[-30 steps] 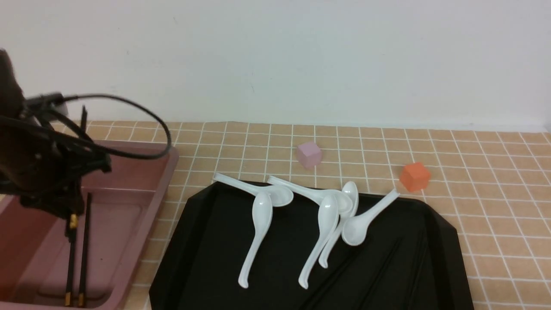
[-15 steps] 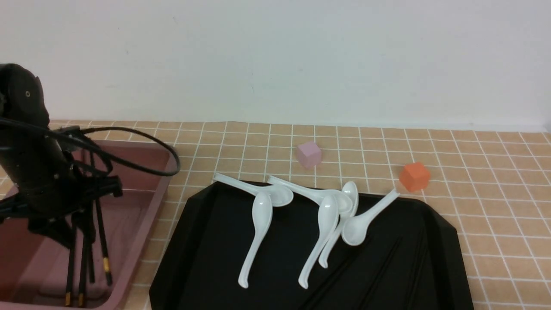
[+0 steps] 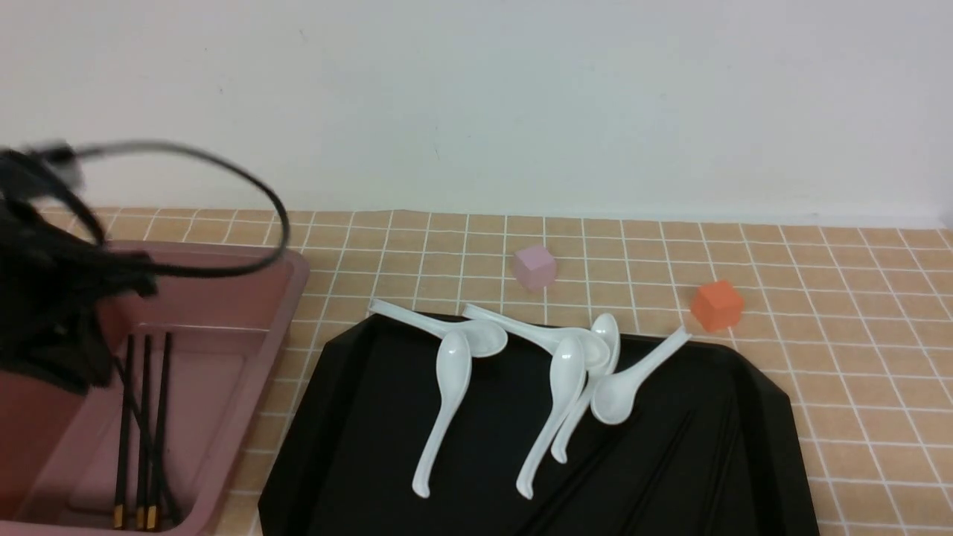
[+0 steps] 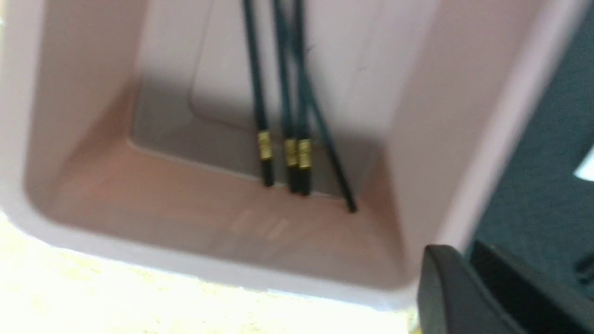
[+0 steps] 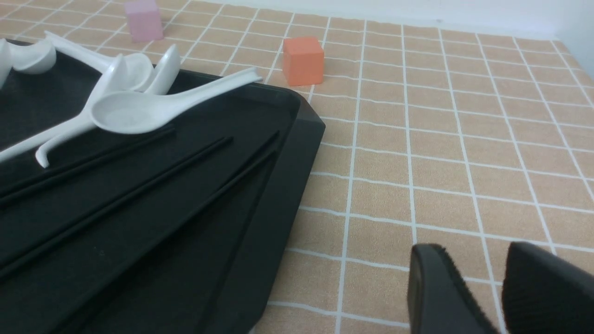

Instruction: On brown tablecloth take chopsticks from black tray and put them in box.

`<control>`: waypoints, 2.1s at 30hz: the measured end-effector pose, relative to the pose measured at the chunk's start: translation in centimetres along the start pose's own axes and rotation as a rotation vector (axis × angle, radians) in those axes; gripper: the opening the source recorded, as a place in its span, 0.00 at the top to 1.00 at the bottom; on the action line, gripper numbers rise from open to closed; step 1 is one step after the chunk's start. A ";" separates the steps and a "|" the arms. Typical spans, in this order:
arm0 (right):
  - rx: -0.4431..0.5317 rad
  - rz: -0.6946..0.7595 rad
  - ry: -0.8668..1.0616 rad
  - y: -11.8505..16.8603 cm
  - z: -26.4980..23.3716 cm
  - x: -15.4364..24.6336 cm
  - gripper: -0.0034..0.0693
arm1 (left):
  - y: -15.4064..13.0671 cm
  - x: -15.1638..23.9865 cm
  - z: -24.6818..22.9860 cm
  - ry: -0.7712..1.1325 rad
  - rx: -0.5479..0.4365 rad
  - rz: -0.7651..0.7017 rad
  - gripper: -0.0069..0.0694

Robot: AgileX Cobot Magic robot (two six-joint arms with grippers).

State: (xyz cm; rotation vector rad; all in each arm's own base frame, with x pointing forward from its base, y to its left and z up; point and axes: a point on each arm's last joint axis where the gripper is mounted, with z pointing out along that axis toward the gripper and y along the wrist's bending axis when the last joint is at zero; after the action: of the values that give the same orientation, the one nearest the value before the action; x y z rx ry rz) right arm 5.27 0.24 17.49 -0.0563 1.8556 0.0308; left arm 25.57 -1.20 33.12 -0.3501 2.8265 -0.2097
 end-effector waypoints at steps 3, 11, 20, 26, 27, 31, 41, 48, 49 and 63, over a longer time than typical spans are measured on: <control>0.000 0.000 0.000 0.0 0.0 0.0 0.62 | 0.1 2.1 -3.7 -0.115 0.042 0.028 0.93; 0.000 0.000 0.000 0.0 0.0 0.0 0.62 | 1.4 11.4 -6.9 -0.433 0.225 0.084 0.93; 0.000 0.000 0.000 0.0 0.0 0.0 0.62 | 3.7 19.6 -2.8 -0.866 0.477 0.019 0.93; 0.000 0.000 0.000 0.0 0.0 0.0 0.62 | 4.9 22.2 0.4 -0.957 0.514 -0.001 0.93; 0.000 0.000 0.000 0.0 0.0 0.0 0.62 | 5.1 22.5 1.0 -0.956 0.514 -0.001 0.93; 0.000 0.000 0.000 0.0 0.0 0.0 0.62 | 5.4 22.7 2.7 -0.921 0.500 -0.009 0.93; 0.000 0.000 0.000 0.0 0.0 0.0 0.62 | 6.6 22.3 5.5 -0.971 0.325 0.061 0.93; 0.000 0.000 0.000 0.0 0.0 0.0 0.62 | 7.6 22.7 8.6 -0.989 0.244 0.085 0.93; 0.000 0.000 0.000 0.0 0.0 0.0 0.62 | 7.7 22.7 8.7 -0.982 0.238 0.084 0.93; 0.000 0.000 0.000 0.0 0.0 0.0 0.62 | 7.7 23.0 9.2 -0.915 0.262 0.101 0.92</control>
State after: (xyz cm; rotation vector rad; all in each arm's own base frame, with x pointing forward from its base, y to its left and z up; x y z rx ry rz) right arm 5.27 0.24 17.49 -0.0563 1.8556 0.0308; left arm 5.20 -0.73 17.01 -0.1737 1.8812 -0.2986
